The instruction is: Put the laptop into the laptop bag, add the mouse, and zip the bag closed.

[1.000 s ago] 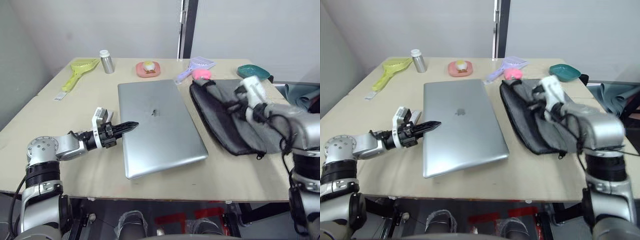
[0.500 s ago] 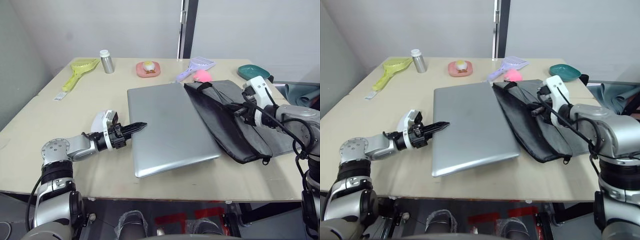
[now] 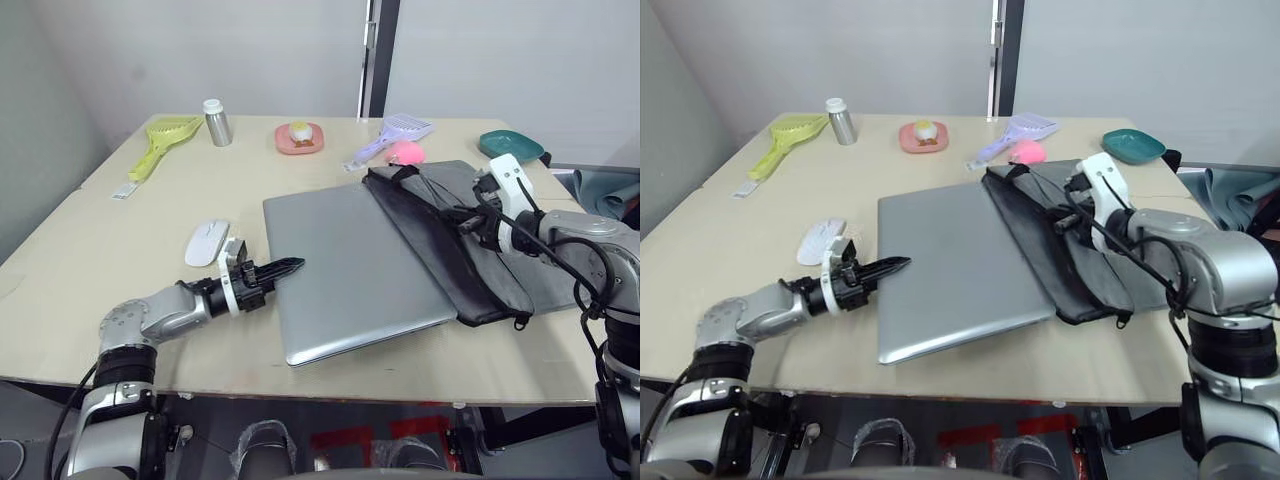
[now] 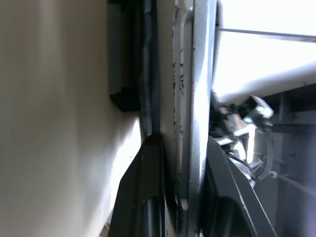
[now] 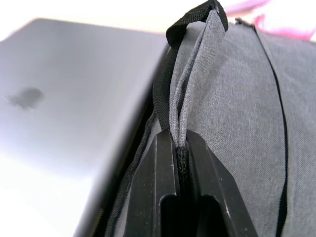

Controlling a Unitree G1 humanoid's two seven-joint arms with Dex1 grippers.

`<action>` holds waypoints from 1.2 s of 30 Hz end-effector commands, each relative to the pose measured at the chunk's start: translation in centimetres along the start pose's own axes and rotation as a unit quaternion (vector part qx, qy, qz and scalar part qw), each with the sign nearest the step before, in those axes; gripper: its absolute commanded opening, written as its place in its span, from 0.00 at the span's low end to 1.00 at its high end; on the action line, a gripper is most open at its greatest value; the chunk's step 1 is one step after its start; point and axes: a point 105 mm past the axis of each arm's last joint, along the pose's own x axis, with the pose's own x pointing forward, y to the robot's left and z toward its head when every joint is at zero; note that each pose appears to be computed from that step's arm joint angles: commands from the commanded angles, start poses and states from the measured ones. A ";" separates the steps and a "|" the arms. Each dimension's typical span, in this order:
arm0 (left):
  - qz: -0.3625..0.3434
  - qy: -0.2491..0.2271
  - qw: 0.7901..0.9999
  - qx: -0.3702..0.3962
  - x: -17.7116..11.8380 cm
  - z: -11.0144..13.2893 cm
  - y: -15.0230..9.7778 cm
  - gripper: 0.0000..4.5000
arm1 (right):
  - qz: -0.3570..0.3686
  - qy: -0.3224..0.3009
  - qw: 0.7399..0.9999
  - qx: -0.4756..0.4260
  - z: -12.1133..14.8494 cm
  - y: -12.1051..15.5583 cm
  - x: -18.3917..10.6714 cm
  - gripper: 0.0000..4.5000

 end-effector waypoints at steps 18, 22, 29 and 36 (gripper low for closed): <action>-0.013 -0.030 0.998 0.060 5.9 2.6 -4.0 0.07 | 0.019 -0.033 0.999 -0.024 1.7 2.0 0.1 0.01; 0.011 -0.046 0.997 0.053 7.0 3.6 -3.8 0.07 | 0.020 -0.033 0.999 -0.020 1.4 2.3 0.1 0.01; 0.033 0.001 0.998 0.052 7.8 2.2 -3.5 0.07 | 0.031 -0.036 0.999 -0.011 1.3 3.2 0.3 0.01; 0.061 0.034 0.996 0.055 8.9 1.6 -3.0 0.07 | 0.089 -0.047 0.995 0.007 1.1 7.0 1.8 0.01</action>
